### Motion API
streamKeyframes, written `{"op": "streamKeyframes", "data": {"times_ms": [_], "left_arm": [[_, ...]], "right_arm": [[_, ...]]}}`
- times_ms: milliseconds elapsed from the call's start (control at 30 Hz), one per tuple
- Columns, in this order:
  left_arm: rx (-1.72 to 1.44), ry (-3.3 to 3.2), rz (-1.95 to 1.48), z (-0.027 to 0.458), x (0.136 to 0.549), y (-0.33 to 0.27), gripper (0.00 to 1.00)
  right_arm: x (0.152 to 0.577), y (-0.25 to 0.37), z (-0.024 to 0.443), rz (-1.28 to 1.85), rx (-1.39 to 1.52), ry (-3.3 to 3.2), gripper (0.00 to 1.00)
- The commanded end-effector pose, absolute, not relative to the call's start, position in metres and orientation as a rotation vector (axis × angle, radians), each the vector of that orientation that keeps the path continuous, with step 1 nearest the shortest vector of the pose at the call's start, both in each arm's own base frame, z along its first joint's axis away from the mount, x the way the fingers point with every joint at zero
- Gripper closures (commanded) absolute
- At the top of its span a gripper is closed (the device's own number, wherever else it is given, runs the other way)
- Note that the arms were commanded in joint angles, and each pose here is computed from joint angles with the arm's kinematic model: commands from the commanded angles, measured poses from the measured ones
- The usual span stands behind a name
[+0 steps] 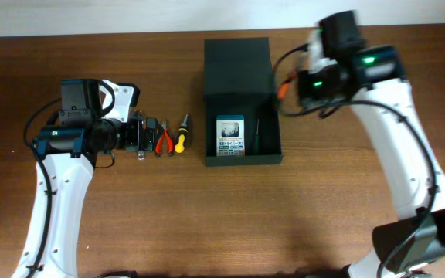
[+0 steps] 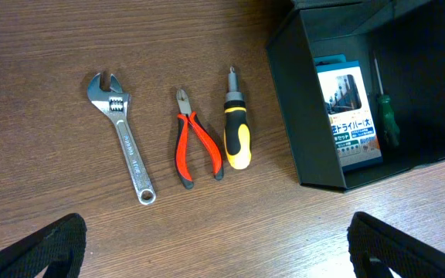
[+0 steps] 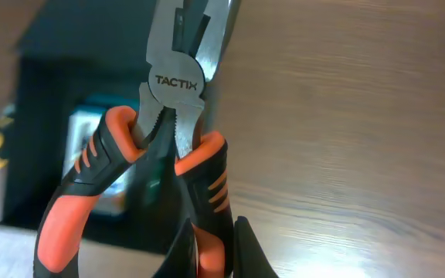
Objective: Pack container
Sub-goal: 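Lift the pliers and lower them into the box beside the package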
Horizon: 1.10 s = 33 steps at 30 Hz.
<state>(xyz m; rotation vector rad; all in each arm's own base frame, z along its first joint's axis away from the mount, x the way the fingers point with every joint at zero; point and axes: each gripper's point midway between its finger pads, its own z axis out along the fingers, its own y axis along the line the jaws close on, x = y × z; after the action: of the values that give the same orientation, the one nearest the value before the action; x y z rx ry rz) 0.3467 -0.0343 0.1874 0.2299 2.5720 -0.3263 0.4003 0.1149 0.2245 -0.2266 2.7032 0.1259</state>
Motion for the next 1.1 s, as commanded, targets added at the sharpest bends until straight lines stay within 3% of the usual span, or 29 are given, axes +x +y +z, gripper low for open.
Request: {"op": "streamKeyframes", "data": {"times_ms": [0,400,733,900,933,1000,1067], "left_arm": [[0.251,2.550,-0.333,0.194,0.350,-0.035,0.01],[0.251,2.549,-0.332,0.194,0.350,-0.035,0.01],[0.251,2.550,-0.333,0.194,0.350,-0.035,0.01],[0.251,2.549,-0.333,0.194,0.350,-0.035,0.01],[0.251,2.549,-0.333,0.194,0.350,-0.035,0.01],[0.251,2.549,-0.333,0.194,0.350,-0.035,0.01],[0.251,2.550,-0.333,0.194,0.350,-0.035,0.01]], "right_arm": [[0.397,0.142,0.221,0.110,-0.272,2.701,0.96],[0.383,0.185,0.119,0.040,-0.377,2.887,0.96],[0.378,0.161,0.052,-0.026,-0.319,2.969,0.96],[0.379,0.150,0.046,-0.032,-0.284,2.980,0.96],[0.379,0.149,0.046,-0.032,-0.284,2.979,0.94],[0.381,0.148,0.047,-0.034,-0.308,2.975,0.65],[0.381,0.148,0.051,-0.035,-0.338,2.975,0.58]]}}
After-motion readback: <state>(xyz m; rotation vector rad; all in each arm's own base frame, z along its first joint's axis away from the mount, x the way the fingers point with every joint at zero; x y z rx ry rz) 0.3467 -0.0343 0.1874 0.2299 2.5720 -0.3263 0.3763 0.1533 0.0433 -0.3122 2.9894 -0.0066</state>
